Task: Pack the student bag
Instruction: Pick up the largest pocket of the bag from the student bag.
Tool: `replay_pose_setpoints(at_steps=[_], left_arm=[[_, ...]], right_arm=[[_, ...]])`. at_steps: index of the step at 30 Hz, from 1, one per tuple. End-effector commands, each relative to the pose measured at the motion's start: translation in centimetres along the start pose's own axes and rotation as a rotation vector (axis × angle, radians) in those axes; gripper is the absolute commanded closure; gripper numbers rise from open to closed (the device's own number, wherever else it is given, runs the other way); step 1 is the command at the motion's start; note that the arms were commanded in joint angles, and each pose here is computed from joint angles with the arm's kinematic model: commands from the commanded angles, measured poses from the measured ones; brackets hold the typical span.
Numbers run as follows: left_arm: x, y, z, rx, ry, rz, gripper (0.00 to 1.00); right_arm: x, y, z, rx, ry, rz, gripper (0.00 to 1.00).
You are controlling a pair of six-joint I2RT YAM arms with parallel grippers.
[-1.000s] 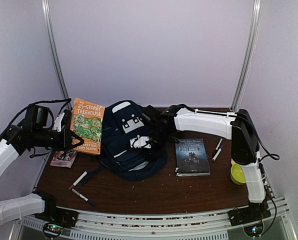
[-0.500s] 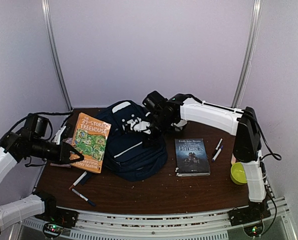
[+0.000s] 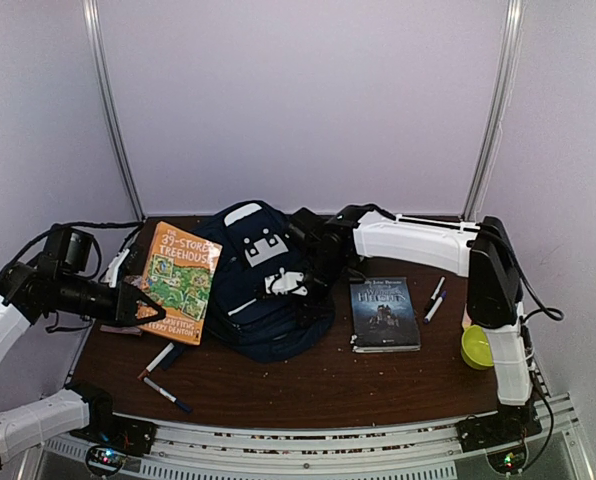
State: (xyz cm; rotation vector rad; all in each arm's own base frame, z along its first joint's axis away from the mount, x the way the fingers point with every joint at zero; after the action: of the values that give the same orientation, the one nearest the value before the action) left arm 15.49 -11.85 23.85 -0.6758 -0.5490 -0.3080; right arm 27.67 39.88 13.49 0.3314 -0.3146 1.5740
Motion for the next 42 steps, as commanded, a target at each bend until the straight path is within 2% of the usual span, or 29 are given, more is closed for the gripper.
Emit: replay_pose_setpoints(at_steps=[1, 9, 13, 18, 20, 24, 27, 31, 34, 38, 42], left_arm=[[1.9, -1.0, 0.9, -0.035, -0.119, -0.064, 1.00], [1.9, -0.9, 1.0, -0.025, -0.117, -0.070, 1.00], [1.9, -0.9, 0.8, -0.030, -0.107, -0.073, 1.00], [1.9, -0.9, 0.9, -0.030, -0.111, -0.077, 1.00], [1.8, -1.0, 1.0, -0.028, -0.115, -0.079, 1.00], [1.7, -0.9, 1.1, -0.023, -0.115, -0.078, 1.00], [1.5, -0.9, 0.8, -0.032, -0.104, -0.077, 1.00], [0.8, -0.7, -0.6, -0.097, -0.113, -0.086, 1.00], [-0.5, -1.8, -1.9, -0.293, -0.133, -0.080, 1.00], [-1.0, -3.4, -0.9, -0.405, -0.190, -0.139, 1.00], [-1.4, -5.0, 0.2, -0.483, -0.184, -0.171, 1.00]], right_arm=[[-0.1, -1.2, -1.3, -0.047, 0.042, -0.005, 0.53], [-0.6, -0.9, -2.2, -0.014, 0.072, 0.003, 0.52], [-0.3, -1.2, -2.7, -0.017, 0.061, -0.019, 0.63], [0.1, -1.5, -3.1, -0.013, 0.054, -0.035, 0.64], [0.2, -1.6, -3.2, -0.015, 0.053, -0.034, 0.71], [0.3, -1.6, -2.9, -0.008, 0.060, -0.041, 0.91], [1.9, -2.6, -0.2, -0.060, -0.012, -0.058, 1.00], [4.5, -3.9, 4.2, -0.112, -0.160, -0.119, 1.00], [6.5, -4.8, 7.3, -0.163, -0.276, -0.173, 1.00], [8.8, -5.5, 11.2, -0.229, -0.405, -0.221, 1.00], [10.5, -6.1, 14.5, -0.292, -0.509, -0.263, 1.00]])
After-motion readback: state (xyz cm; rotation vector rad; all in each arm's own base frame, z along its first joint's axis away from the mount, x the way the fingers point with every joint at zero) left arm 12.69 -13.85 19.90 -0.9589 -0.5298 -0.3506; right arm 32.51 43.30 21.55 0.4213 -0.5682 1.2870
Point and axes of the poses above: each gripper's point midway between its finger pads, its own z axis back along the fingers, its own y axis along the line the jaws close on, x = y × z, the point moved 4 cm from there along z, back along the fingers, and after that the axes turned 7 degrees about -z, right-handed, at the moved point
